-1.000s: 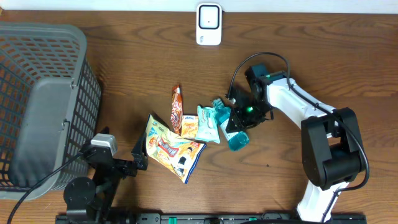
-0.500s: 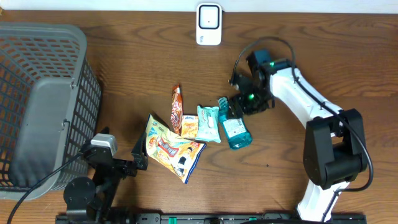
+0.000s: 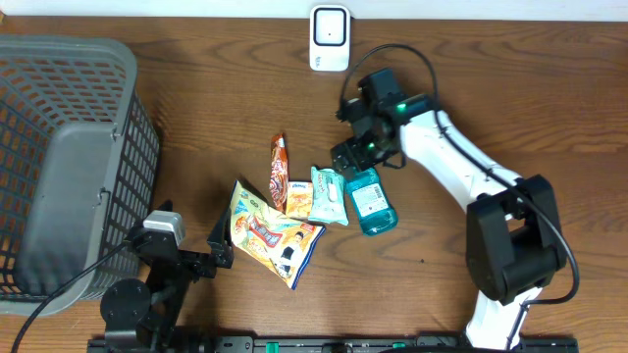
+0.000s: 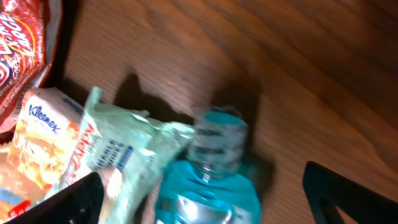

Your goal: Scan the item barcode

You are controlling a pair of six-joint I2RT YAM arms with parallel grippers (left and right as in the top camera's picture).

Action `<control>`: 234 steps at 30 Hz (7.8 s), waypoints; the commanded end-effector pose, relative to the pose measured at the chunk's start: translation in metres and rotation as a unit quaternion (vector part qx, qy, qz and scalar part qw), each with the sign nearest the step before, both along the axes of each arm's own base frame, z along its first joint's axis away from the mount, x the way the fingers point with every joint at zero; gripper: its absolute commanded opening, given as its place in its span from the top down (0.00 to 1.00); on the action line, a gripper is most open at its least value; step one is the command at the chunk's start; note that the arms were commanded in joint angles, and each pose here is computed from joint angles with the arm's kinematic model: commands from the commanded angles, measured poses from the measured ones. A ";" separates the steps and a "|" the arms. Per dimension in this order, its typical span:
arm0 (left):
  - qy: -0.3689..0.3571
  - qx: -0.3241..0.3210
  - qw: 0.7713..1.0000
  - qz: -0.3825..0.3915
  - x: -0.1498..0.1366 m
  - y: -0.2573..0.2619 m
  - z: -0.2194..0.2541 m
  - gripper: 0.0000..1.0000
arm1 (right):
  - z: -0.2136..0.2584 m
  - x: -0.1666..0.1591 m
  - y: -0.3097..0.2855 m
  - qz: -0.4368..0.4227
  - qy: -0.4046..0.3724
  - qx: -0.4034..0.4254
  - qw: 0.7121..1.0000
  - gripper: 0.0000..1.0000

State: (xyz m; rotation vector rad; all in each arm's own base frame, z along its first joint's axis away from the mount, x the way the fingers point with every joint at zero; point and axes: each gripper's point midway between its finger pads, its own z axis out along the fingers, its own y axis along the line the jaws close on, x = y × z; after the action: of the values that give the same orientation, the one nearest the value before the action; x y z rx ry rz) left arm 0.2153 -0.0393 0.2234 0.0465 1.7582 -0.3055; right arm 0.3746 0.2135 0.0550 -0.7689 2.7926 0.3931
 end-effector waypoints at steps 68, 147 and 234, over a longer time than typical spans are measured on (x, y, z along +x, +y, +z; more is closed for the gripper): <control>0.002 0.006 1.000 -0.011 0.000 -0.003 -0.003 0.02 | 0.143 0.123 -0.011 -0.300 -0.201 -0.011 0.932 0.99; 0.002 0.006 1.000 -0.011 0.000 -0.003 -0.003 0.02 | 0.055 0.100 0.017 0.110 -0.141 0.034 0.983 0.03; 0.002 0.006 1.000 -0.011 0.000 -0.003 -0.003 0.02 | 0.224 -0.040 -0.003 0.154 0.041 0.523 0.837 0.98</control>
State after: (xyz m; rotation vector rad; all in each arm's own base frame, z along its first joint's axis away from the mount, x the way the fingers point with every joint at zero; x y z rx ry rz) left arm 0.2154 -0.0393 0.2231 0.0483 1.7592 -0.3039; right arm 0.3362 0.2075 0.2456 -0.9137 2.0731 1.7613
